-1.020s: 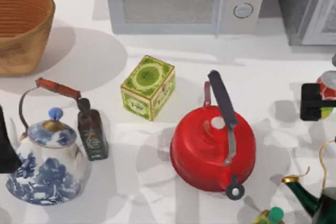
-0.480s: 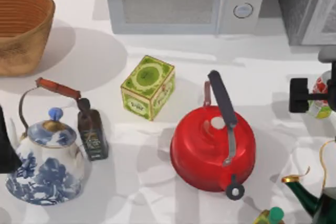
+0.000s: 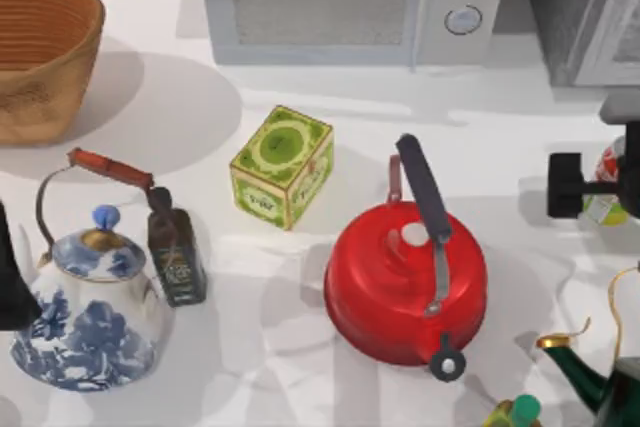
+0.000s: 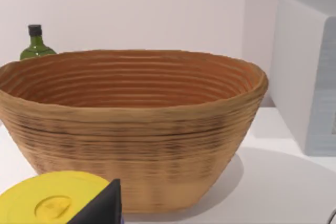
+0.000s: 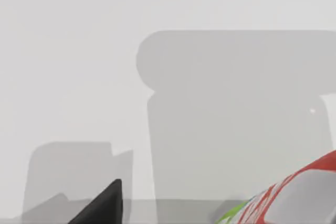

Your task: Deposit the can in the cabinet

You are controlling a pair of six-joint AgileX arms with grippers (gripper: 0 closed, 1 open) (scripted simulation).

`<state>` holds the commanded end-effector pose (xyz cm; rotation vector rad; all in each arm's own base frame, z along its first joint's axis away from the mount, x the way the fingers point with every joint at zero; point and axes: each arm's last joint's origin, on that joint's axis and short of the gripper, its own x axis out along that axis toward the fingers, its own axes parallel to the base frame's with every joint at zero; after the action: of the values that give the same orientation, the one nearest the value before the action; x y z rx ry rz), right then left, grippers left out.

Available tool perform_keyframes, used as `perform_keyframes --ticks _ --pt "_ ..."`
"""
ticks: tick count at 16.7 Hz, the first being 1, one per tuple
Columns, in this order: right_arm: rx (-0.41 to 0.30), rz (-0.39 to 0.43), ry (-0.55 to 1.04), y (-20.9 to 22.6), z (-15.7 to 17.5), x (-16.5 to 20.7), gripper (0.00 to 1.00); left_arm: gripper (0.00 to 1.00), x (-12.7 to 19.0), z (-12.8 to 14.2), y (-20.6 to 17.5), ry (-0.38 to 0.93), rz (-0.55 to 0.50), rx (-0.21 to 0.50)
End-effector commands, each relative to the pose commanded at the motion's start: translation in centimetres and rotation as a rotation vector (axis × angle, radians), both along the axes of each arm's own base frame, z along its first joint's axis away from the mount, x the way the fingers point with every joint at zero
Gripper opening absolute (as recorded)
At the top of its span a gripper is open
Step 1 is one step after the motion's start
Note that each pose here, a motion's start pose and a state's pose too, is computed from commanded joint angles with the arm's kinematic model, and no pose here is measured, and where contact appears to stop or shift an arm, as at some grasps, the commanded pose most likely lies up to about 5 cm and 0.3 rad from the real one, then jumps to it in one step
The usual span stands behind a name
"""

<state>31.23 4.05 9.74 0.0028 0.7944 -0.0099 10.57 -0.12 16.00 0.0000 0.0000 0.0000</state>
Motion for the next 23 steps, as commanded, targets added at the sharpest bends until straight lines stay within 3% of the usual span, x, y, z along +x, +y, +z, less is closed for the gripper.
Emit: perform_keyframes --ticks 12,23 --pt "0.000 0.000 0.000 0.00 0.00 0.00 0.02 1.00 0.00 0.00 0.00 0.000 0.000 0.000" --pt "0.001 0.000 0.000 0.05 0.26 0.09 0.00 1.00 0.00 0.00 0.00 0.000 0.000 0.000"
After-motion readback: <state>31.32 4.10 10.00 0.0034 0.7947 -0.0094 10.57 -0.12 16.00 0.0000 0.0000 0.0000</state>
